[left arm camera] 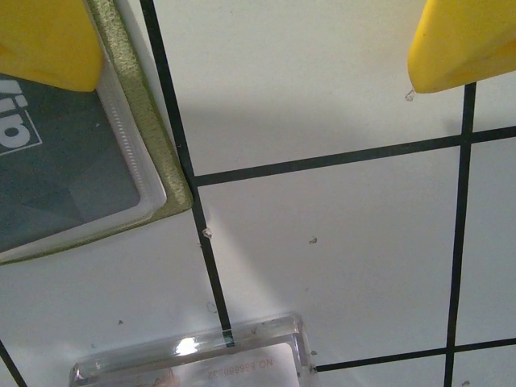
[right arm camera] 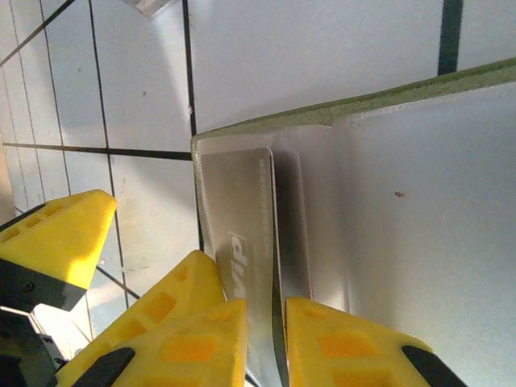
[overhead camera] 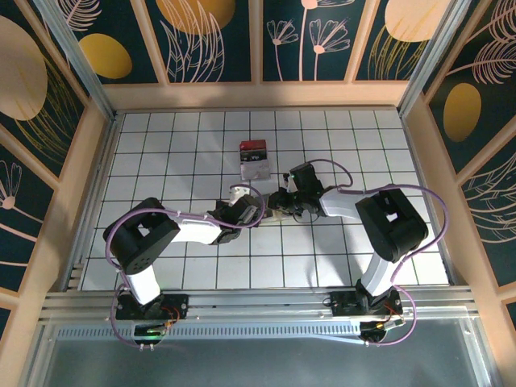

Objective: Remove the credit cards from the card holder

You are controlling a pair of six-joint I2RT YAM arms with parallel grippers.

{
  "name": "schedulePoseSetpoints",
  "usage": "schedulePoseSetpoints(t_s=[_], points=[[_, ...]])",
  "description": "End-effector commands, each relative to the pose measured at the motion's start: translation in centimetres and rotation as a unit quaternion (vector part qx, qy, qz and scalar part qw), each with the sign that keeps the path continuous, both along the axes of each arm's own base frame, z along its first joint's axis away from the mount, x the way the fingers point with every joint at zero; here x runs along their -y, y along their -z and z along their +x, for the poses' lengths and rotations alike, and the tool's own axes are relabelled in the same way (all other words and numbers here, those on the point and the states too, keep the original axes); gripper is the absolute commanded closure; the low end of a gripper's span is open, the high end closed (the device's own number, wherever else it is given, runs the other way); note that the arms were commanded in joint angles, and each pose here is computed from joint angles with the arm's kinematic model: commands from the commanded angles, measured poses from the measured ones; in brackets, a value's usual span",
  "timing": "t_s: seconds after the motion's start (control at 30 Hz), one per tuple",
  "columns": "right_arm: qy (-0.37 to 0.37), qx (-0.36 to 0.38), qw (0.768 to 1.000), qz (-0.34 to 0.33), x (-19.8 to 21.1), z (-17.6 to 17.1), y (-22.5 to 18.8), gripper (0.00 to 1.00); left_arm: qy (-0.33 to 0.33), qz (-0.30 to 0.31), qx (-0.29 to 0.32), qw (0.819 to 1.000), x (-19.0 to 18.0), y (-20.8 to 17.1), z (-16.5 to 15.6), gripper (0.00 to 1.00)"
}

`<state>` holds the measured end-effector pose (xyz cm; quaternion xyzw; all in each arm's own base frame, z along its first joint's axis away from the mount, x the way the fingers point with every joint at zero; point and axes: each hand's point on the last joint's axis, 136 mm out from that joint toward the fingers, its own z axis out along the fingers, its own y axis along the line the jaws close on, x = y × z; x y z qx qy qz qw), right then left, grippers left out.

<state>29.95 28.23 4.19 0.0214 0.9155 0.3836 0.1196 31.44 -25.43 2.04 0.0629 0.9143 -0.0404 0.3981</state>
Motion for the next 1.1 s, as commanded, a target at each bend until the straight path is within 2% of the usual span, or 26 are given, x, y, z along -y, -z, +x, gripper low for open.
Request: schedulePoseSetpoints(t_s=[0.0,0.43,0.7,1.07], points=[[-0.028,0.014,0.998,0.06,-1.8,-0.3,-2.0,0.81,0.016,0.005,-0.027,1.0,0.5,1.2,-0.7,0.02],[-0.039,0.02,0.994,0.096,-2.6,-0.1,-2.2,0.8,0.02,-0.003,-0.029,0.999,0.9,1.2,-0.7,0.02],[-0.037,0.027,0.992,0.117,-2.2,-0.7,-3.6,0.85,0.01,0.004,-0.031,0.999,0.3,1.3,-0.8,0.01],[-0.011,0.037,0.991,0.13,-0.3,0.1,-4.8,0.84,0.005,0.01,-0.033,0.999,0.2,1.4,-0.8,0.01]])
